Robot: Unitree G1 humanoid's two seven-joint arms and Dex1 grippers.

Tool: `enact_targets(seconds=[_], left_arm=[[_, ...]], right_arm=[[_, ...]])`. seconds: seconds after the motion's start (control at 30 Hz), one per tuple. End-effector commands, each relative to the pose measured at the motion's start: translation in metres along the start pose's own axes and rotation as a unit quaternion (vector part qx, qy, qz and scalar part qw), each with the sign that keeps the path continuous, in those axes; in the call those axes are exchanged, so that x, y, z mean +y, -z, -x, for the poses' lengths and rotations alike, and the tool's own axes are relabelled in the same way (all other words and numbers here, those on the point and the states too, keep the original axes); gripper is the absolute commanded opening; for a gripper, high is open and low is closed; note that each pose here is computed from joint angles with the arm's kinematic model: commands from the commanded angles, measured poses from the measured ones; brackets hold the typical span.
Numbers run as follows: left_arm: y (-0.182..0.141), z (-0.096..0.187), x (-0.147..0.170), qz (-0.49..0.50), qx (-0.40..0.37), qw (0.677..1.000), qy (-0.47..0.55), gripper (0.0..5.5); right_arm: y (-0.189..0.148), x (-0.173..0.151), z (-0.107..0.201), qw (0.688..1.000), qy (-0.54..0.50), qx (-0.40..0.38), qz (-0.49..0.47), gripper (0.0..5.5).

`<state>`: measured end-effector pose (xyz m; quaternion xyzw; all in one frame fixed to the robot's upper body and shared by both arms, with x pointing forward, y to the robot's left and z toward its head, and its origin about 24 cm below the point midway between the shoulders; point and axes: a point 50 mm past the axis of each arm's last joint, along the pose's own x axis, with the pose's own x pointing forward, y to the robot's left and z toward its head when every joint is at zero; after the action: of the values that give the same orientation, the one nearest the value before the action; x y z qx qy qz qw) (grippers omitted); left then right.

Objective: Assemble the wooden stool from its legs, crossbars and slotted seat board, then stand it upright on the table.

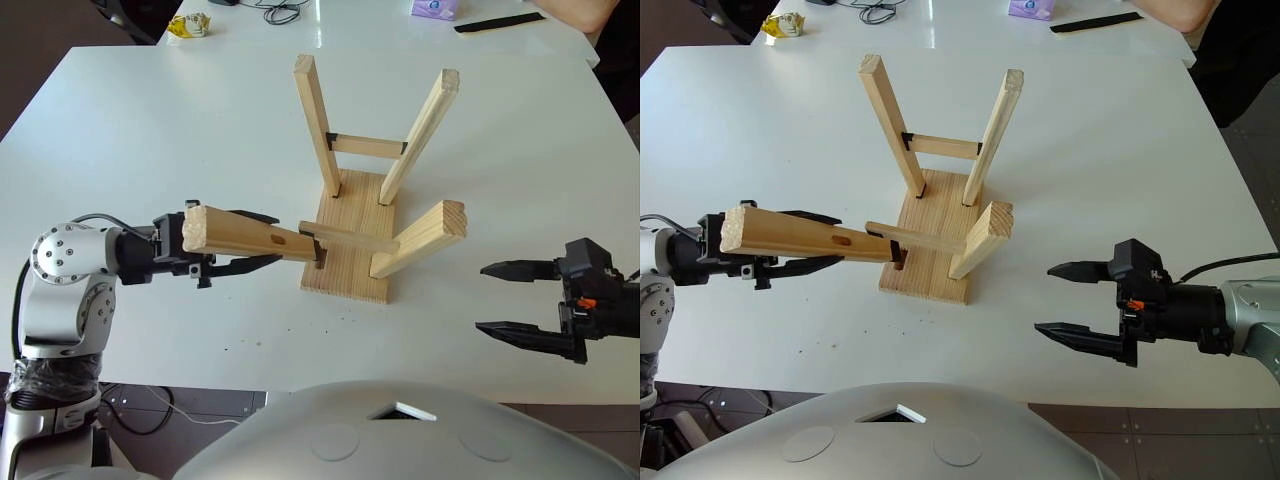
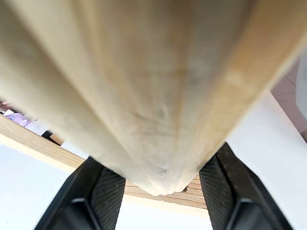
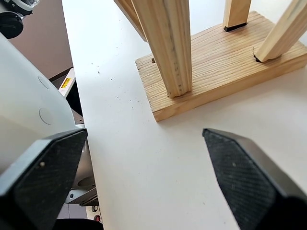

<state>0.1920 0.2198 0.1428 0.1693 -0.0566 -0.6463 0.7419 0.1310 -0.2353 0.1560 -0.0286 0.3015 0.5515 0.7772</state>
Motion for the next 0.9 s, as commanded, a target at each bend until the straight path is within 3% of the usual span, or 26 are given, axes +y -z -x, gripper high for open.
enact_targets(seconds=[0.03,0.53,0.9], left_arm=[[0.000,-0.003,-0.001,-0.012,0.001,1.000,0.016,2.10],[0.011,0.008,0.000,-0.058,0.041,0.993,0.090,2.10],[0.005,0.011,0.011,0.062,0.065,0.984,0.156,2.10]], right_arm=[[-0.003,0.000,-0.003,1.000,-0.004,-0.003,0.010,4.43],[-0.006,0.005,-0.004,1.000,-0.013,-0.004,0.011,4.43],[-0.008,0.022,-0.016,0.999,-0.014,-0.011,0.036,4.43]])
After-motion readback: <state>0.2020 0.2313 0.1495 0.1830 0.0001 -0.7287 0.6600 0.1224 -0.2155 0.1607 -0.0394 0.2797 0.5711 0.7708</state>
